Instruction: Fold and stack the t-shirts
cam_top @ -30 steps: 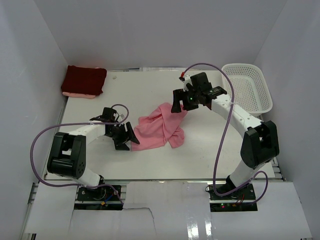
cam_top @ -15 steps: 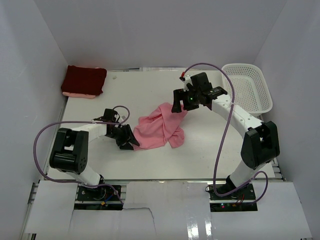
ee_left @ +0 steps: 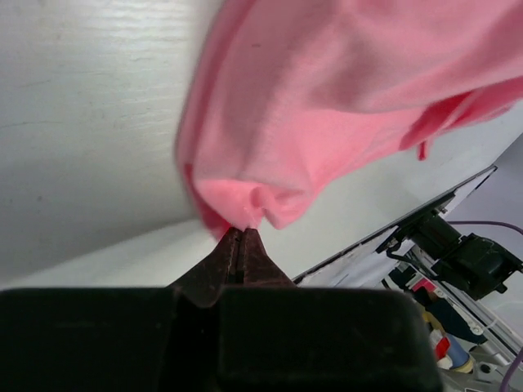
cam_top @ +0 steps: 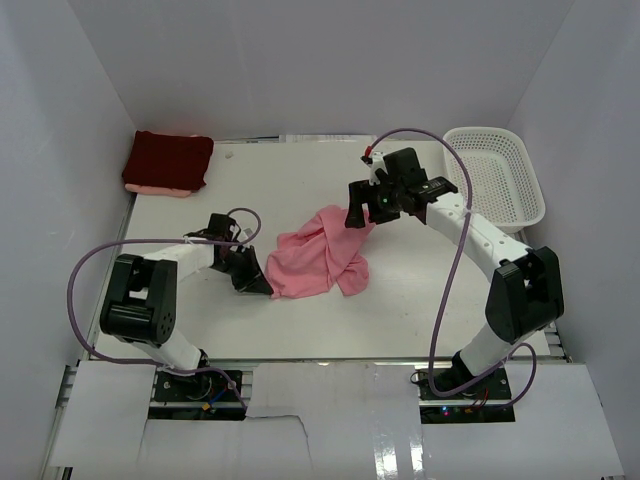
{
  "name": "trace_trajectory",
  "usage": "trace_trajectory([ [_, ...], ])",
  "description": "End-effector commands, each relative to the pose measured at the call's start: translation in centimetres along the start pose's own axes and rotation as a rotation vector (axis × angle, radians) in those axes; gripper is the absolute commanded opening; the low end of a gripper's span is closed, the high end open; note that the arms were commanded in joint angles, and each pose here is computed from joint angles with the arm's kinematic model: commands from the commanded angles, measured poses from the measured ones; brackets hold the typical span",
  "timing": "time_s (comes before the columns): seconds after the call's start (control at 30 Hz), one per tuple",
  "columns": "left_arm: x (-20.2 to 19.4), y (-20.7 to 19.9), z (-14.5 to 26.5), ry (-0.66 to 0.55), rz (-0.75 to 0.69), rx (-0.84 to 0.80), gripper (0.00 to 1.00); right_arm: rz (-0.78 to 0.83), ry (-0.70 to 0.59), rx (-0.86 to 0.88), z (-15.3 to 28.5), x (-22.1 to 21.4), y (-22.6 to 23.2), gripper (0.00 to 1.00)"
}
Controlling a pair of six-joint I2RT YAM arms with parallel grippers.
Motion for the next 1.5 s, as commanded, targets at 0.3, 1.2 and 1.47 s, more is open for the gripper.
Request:
trace_trajectory([
  [0.3, 6.4, -12.1, 15.0, -0.323, -0.24, -0.064, 0.0, 0.043, -0.041, -0.027, 1.3, -0.4, -0.4, 0.79],
  [1.2, 9.3, -18.7, 31.9, -0.929, -0.2, -0.068, 0.0, 0.371, -0.374, 0.48, 5.9, 2.6, 7.1, 0.8],
  [1.47, 10.8, -24.3, 35.9, -0.977, -0.404, -0.345, 0.0, 0.465, -0.384, 0.431, 6.1, 2.2, 9.7, 0.8],
])
Point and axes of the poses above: each gripper's point midway between its finger pads, its own z axis back along the fingers, its own y axis along the line the jaws close on, x = y × z, the point moved 8 cm from there along z, back along the fingers, and after that the axes turned 7 degrees about -z, right-handed, at the moved point
